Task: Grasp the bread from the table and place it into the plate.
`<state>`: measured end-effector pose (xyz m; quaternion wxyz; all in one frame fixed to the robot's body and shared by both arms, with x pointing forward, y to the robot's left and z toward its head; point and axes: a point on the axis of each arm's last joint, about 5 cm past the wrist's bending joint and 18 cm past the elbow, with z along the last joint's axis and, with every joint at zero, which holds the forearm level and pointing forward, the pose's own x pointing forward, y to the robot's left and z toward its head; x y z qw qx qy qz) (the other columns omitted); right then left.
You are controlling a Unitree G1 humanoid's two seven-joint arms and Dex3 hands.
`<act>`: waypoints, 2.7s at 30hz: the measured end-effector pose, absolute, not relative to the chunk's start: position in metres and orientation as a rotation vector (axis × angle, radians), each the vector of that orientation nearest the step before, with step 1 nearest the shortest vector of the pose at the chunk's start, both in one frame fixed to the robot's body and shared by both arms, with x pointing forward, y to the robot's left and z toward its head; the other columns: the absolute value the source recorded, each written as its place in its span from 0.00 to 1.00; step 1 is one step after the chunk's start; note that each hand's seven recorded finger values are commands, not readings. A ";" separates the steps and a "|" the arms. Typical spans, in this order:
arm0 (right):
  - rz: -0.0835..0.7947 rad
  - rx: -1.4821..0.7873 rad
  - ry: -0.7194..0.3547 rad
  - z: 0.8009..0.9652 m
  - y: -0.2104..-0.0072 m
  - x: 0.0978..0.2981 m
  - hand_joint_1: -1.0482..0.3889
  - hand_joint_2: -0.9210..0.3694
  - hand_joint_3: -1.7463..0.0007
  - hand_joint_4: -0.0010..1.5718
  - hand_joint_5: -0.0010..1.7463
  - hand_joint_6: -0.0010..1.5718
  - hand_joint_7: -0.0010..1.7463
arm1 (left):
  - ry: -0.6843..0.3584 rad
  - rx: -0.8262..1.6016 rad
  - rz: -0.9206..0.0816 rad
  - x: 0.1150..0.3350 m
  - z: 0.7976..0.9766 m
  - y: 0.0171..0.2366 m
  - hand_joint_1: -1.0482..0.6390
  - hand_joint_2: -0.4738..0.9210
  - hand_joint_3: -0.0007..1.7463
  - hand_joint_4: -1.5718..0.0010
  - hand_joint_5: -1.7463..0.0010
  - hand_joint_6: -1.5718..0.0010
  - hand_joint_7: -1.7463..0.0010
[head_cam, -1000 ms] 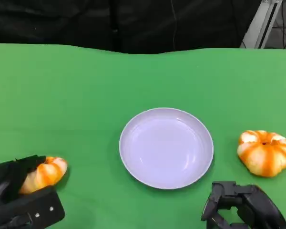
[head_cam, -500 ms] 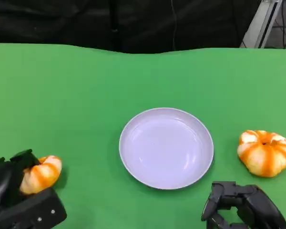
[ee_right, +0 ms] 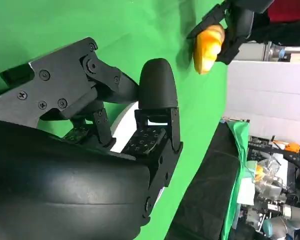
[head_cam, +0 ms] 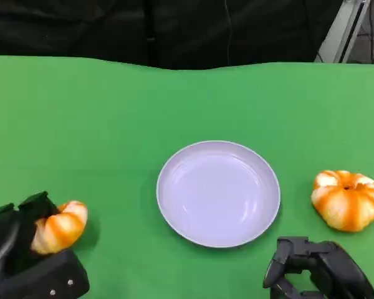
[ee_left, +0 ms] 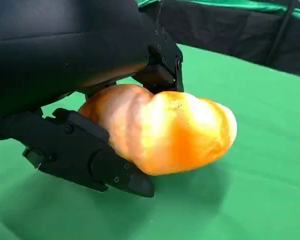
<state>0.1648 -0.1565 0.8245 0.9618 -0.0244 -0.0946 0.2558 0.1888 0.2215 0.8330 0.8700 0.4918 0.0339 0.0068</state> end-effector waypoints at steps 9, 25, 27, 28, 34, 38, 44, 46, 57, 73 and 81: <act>0.525 -0.052 -0.188 0.824 -0.156 0.165 0.66 0.25 0.44 0.54 0.84 0.55 0.68 | -0.146 0.964 0.032 0.184 0.860 0.201 0.57 0.96 0.00 0.63 0.05 0.58 0.25; 0.526 -0.052 -0.185 0.823 -0.155 0.164 0.66 0.22 0.46 0.54 0.83 0.54 0.68 | -0.317 0.857 0.007 0.190 0.885 0.157 0.59 0.93 0.00 0.62 0.06 0.56 0.28; 0.527 -0.053 -0.185 0.823 -0.155 0.164 0.66 0.22 0.46 0.54 0.83 0.54 0.68 | -0.333 0.847 -0.008 0.192 0.887 0.151 0.60 0.92 0.00 0.61 0.07 0.56 0.29; 0.527 -0.053 -0.185 0.823 -0.155 0.164 0.66 0.23 0.46 0.54 0.83 0.54 0.68 | -0.340 0.841 -0.019 0.193 0.888 0.148 0.60 0.93 0.00 0.61 0.07 0.56 0.28; 0.530 -0.051 -0.182 0.822 -0.155 0.165 0.66 0.23 0.45 0.54 0.84 0.55 0.68 | -0.390 0.803 -0.063 0.201 0.894 0.129 0.60 0.91 0.00 0.61 0.07 0.56 0.29; 0.530 -0.048 -0.177 0.822 -0.155 0.165 0.66 0.23 0.45 0.54 0.83 0.55 0.68 | -0.401 0.793 -0.081 0.206 0.895 0.122 0.59 0.91 0.00 0.61 0.08 0.55 0.31; 0.530 -0.050 -0.180 0.822 -0.154 0.165 0.66 0.24 0.45 0.54 0.83 0.55 0.68 | -0.422 0.794 -0.120 0.212 0.897 0.111 0.59 0.93 0.00 0.61 0.08 0.55 0.30; 0.528 -0.051 -0.180 0.822 -0.155 0.165 0.65 0.24 0.44 0.54 0.83 0.55 0.68 | -0.421 0.796 -0.127 0.213 0.896 0.110 0.60 0.94 0.00 0.63 0.06 0.57 0.28; 0.528 -0.061 -0.183 0.822 -0.153 0.166 0.67 0.23 0.45 0.55 0.82 0.55 0.67 | -0.433 0.793 -0.207 0.231 0.900 0.089 0.60 0.93 0.00 0.61 0.10 0.53 0.35; 0.521 -0.061 -0.183 0.822 -0.151 0.165 0.65 0.24 0.45 0.55 0.82 0.56 0.66 | -0.419 0.873 -0.338 0.248 0.891 0.074 0.58 0.94 0.00 0.65 0.04 0.57 0.28; 0.527 -0.060 -0.183 0.822 -0.150 0.165 0.65 0.24 0.44 0.55 0.82 0.56 0.66 | -0.410 0.878 -0.339 0.248 0.889 0.075 0.58 0.94 0.00 0.65 0.04 0.57 0.28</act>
